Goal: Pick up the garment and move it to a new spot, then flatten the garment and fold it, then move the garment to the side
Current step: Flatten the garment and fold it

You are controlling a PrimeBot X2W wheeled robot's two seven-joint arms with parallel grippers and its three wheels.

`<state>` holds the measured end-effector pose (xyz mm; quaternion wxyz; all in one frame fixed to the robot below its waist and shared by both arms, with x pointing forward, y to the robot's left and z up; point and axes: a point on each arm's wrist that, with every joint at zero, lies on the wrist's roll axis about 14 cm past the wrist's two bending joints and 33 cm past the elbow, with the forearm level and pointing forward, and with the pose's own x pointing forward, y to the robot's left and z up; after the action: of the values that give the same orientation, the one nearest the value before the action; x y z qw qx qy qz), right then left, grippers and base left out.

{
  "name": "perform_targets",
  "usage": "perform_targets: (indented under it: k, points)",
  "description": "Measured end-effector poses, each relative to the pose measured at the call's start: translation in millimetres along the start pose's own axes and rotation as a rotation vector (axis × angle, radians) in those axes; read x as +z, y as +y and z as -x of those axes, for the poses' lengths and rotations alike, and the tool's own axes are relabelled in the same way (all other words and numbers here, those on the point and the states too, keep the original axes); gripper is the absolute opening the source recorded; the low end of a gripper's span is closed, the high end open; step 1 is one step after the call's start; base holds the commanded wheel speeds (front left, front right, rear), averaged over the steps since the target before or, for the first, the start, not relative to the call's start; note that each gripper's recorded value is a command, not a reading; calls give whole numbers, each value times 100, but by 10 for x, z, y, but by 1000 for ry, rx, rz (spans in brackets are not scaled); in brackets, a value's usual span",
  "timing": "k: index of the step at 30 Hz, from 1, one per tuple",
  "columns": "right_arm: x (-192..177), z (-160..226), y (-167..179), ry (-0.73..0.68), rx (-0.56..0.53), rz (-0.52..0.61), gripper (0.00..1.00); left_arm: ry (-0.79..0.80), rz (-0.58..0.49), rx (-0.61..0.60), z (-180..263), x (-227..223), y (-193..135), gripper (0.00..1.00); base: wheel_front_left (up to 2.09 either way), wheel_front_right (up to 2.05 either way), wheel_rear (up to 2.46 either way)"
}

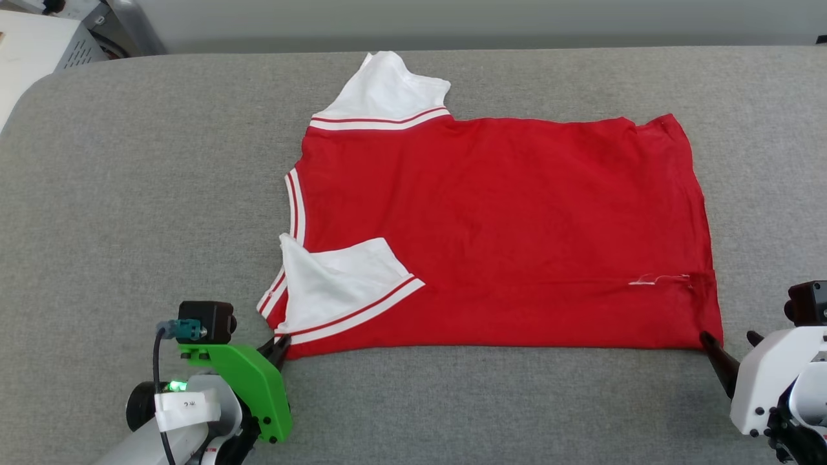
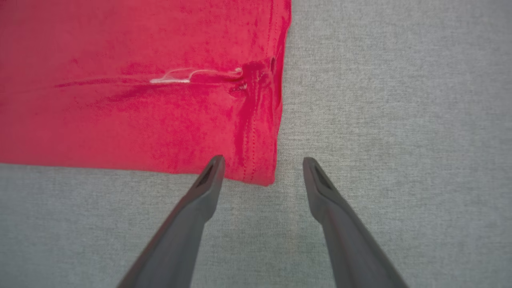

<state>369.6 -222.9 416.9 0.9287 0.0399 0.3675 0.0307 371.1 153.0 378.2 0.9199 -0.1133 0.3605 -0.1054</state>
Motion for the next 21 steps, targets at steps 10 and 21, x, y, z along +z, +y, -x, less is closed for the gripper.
perform_targets:
  k: [10,21]
  points:
    - [-219,-284,-45,121,-30,2,100,-78,28,-27,239,218,-113,0,0,0,0]
    - [-264,-428,-11,146,-14,-15,0,-41,27,-18,306,108,-108,0,0,0,0]
